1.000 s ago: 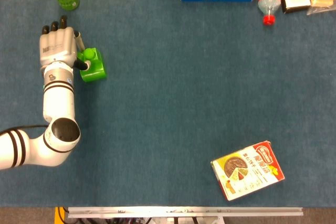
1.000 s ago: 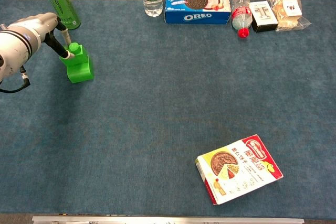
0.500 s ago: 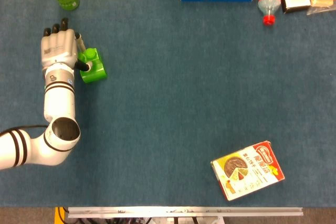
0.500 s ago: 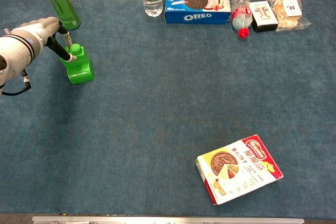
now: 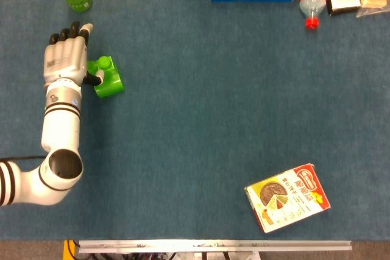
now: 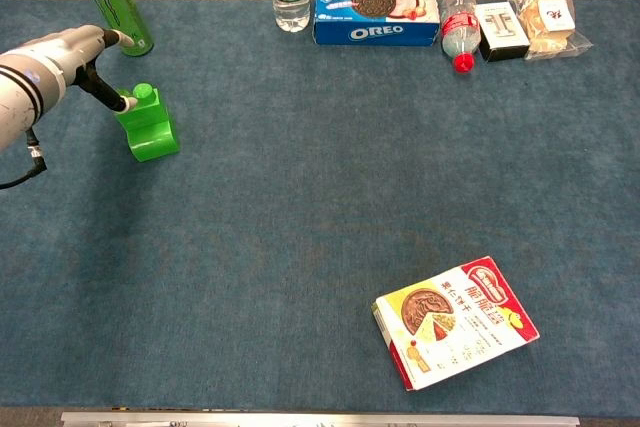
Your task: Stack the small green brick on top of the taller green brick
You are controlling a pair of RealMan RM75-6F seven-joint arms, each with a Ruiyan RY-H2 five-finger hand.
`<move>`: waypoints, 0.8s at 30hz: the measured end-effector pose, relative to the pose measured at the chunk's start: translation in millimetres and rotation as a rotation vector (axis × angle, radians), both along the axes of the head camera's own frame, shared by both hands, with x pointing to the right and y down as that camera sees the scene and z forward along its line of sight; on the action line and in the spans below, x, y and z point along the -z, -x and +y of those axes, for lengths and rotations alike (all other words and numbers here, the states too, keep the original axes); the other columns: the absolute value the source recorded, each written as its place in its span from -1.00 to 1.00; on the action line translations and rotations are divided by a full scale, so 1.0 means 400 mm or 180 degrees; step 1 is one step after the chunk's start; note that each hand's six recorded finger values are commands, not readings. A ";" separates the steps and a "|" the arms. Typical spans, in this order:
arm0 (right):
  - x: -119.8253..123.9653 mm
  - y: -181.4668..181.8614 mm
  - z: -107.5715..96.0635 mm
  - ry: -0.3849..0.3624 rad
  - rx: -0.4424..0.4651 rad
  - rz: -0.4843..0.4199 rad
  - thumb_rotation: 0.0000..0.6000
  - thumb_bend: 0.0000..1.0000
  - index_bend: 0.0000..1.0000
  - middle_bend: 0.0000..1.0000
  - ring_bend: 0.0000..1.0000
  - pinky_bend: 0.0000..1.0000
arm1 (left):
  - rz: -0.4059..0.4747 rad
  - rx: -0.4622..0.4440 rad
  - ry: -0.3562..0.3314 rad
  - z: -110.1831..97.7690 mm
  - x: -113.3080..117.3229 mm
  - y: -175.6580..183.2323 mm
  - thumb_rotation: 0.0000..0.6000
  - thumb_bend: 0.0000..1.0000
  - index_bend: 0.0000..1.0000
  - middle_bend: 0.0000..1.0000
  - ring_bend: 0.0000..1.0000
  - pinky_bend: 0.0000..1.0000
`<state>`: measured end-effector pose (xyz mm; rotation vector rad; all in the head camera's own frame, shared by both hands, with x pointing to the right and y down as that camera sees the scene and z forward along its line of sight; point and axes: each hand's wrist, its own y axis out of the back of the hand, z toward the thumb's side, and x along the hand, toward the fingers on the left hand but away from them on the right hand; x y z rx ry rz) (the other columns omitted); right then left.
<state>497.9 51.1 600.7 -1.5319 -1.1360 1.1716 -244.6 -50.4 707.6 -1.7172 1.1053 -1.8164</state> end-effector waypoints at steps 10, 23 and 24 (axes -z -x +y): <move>0.001 -0.001 -0.001 -0.0043 -0.0021 0.0052 1.00 -0.21 0.40 -0.09 -0.16 0.27 | -0.0294 -0.0358 -0.0423 0.067 0.080 0.042 1.00 -0.35 -0.72 -1.00 -1.00 -0.93; -0.003 0.008 0.005 -0.0132 -0.0028 0.0186 1.00 -0.21 0.40 -0.09 -0.16 0.27 | -0.0658 -0.0979 -0.1467 0.235 0.199 0.149 1.00 -0.35 -0.50 -1.00 -1.00 -0.93; -0.004 0.009 0.005 -0.0131 -0.0029 0.0198 1.00 -0.21 0.40 -0.09 -0.16 0.27 | -0.0670 -0.1019 -0.1508 0.248 0.202 0.158 1.00 -0.35 -0.50 -1.00 -1.00 -0.93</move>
